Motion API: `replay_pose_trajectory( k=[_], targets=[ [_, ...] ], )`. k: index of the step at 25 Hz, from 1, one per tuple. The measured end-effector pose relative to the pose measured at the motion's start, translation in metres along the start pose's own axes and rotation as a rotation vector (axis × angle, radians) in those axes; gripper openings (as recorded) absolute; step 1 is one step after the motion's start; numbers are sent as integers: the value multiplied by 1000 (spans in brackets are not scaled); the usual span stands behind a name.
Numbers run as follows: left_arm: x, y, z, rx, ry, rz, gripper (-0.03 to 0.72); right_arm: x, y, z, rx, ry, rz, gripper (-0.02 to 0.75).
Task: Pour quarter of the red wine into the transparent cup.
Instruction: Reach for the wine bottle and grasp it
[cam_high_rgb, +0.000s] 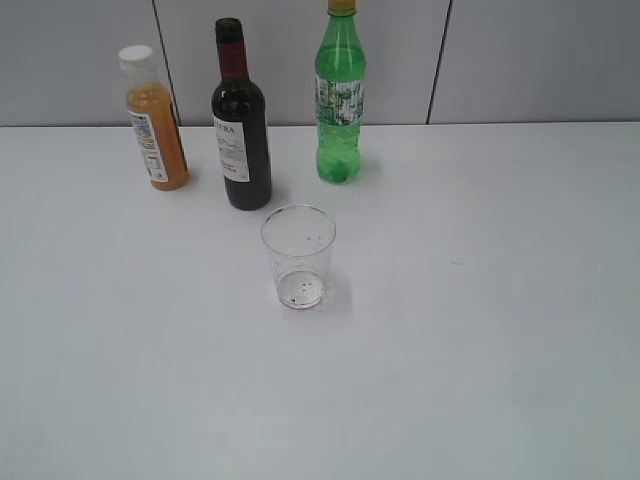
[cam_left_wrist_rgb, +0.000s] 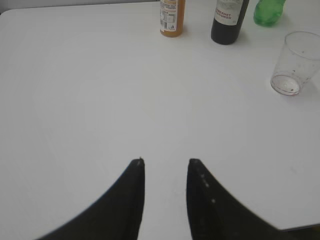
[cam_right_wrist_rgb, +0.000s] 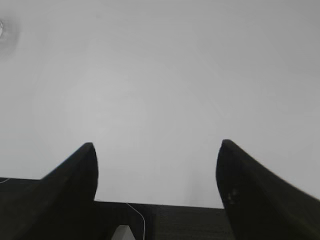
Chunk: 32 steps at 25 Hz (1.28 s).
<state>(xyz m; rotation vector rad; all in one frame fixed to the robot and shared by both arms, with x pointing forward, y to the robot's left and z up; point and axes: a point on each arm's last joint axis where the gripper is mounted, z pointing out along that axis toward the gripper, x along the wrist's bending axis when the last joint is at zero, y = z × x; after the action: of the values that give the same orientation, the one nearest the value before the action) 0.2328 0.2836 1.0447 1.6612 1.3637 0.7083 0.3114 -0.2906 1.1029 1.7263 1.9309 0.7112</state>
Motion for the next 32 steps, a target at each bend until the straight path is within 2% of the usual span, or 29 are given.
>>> replay_pose_trajectory(
  k=[8,13,18,32],
  targets=[
    [0,0,0,0,0,0,230,3,-59,-15,-187,-6,-3,586],
    [0,0,0,0,0,0,230,4,-82,-16,-283,-9,-6,586],
    [0,0,0,0,0,0,230,4,-89,-19,-433,-14,-8,586],
    [0,0,0,0,0,0,230,4,-90,-15,-426,-14,-7,585]
  ],
)
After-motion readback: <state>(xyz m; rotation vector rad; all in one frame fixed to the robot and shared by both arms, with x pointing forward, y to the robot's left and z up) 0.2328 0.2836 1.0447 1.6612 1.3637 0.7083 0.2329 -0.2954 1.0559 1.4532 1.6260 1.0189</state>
